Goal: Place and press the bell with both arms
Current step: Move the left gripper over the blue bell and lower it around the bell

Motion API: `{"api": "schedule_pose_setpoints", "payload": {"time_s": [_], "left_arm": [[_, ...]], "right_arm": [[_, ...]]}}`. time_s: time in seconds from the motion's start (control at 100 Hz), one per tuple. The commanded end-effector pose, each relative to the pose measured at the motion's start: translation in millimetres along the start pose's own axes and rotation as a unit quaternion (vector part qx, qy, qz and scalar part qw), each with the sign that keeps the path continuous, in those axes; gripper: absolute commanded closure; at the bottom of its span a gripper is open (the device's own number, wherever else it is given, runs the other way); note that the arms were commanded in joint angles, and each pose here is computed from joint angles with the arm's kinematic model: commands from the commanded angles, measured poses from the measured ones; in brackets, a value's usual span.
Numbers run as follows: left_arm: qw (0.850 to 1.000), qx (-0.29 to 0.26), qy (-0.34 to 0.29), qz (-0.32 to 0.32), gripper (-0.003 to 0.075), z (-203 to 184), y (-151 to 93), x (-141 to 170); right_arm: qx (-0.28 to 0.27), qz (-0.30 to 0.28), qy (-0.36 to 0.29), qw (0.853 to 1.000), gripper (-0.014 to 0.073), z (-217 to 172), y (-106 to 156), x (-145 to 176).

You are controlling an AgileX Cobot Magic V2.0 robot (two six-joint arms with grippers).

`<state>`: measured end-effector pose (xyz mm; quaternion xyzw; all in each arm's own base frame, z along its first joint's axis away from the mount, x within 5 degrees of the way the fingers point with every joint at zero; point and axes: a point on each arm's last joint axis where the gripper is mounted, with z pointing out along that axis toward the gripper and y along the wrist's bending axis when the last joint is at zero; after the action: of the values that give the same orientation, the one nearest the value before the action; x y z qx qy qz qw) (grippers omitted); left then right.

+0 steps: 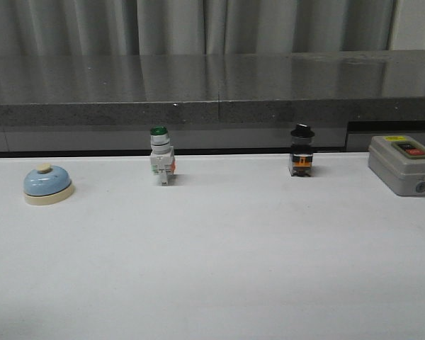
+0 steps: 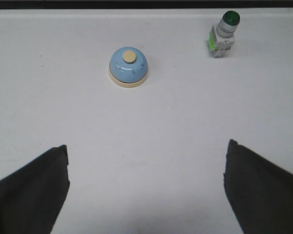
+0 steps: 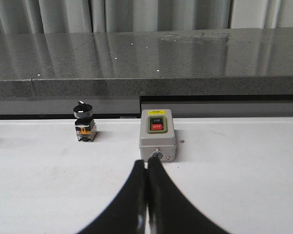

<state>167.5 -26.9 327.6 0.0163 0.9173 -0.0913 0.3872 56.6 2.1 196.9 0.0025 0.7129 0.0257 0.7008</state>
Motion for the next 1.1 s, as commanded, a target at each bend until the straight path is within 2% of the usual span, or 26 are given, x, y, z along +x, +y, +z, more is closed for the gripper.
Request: {"api": "schedule_pose_setpoints", "payload": {"time_s": [0.0,0.24,0.56,0.82,1.09], "left_arm": [[0.999,0.007,-0.044,-0.006,0.0125,0.5,-2.6,-20.3],[1.000,0.002,0.001,-0.001,0.0125,45.6,-1.9,-57.1],[0.999,-0.002,0.047,0.002,0.0125,126.0,0.7,-106.2],[0.996,0.005,0.084,0.019,0.0125,185.2,-9.5,-117.2],[0.992,-0.003,0.126,0.030,0.0125,230.4,-7.7,-107.4]], "right_arm": [[0.003,-0.001,-0.057,0.998,0.0664,-2.5,-0.2,-13.2],[0.003,-0.001,-0.057,0.998,0.0664,-2.5,-0.2,-13.2],[0.003,-0.001,-0.057,0.998,0.0664,-2.5,-0.2,-13.2],[0.003,-0.001,-0.057,0.998,0.0664,-2.5,-0.2,-13.2],[0.003,-0.001,-0.057,0.998,0.0664,-2.5,-0.2,-13.2]]}}
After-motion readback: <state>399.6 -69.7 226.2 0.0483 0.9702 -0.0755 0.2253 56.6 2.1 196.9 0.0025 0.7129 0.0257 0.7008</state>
